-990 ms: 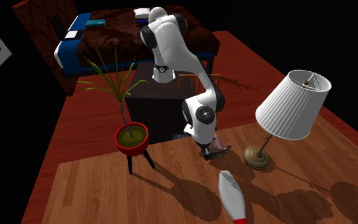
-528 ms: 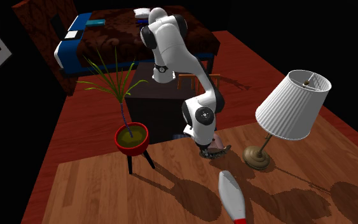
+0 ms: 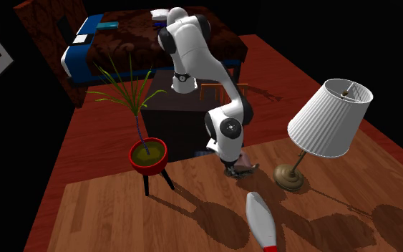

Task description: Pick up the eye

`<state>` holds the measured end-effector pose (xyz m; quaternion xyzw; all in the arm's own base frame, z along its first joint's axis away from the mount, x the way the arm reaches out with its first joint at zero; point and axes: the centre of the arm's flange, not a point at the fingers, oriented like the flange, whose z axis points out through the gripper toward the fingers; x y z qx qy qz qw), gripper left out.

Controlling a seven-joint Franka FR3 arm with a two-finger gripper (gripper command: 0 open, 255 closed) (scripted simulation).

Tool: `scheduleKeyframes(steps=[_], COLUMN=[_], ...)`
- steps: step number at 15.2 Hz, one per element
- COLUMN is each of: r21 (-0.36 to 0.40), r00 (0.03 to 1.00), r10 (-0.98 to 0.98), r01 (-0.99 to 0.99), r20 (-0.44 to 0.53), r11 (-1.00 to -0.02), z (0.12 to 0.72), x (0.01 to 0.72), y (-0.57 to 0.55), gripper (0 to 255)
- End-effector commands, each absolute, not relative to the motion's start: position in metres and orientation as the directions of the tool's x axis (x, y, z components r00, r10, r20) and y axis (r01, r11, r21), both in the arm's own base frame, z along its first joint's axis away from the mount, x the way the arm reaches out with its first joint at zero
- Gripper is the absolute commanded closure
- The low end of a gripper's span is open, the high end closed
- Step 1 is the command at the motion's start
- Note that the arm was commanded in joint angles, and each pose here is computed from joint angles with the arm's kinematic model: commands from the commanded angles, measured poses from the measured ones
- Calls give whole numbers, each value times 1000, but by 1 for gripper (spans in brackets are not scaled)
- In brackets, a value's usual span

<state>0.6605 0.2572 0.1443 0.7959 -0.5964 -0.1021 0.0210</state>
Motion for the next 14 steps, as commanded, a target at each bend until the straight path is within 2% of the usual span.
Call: scheduleKeyframes(steps=[1, 14], r21=[155, 155], r00=[267, 267], r10=[-954, -954], r01=[-945, -945], r20=[-137, -137], r11=[-287, -287], z=[155, 214], x=[661, 661], y=[257, 257], gripper=[255, 255])
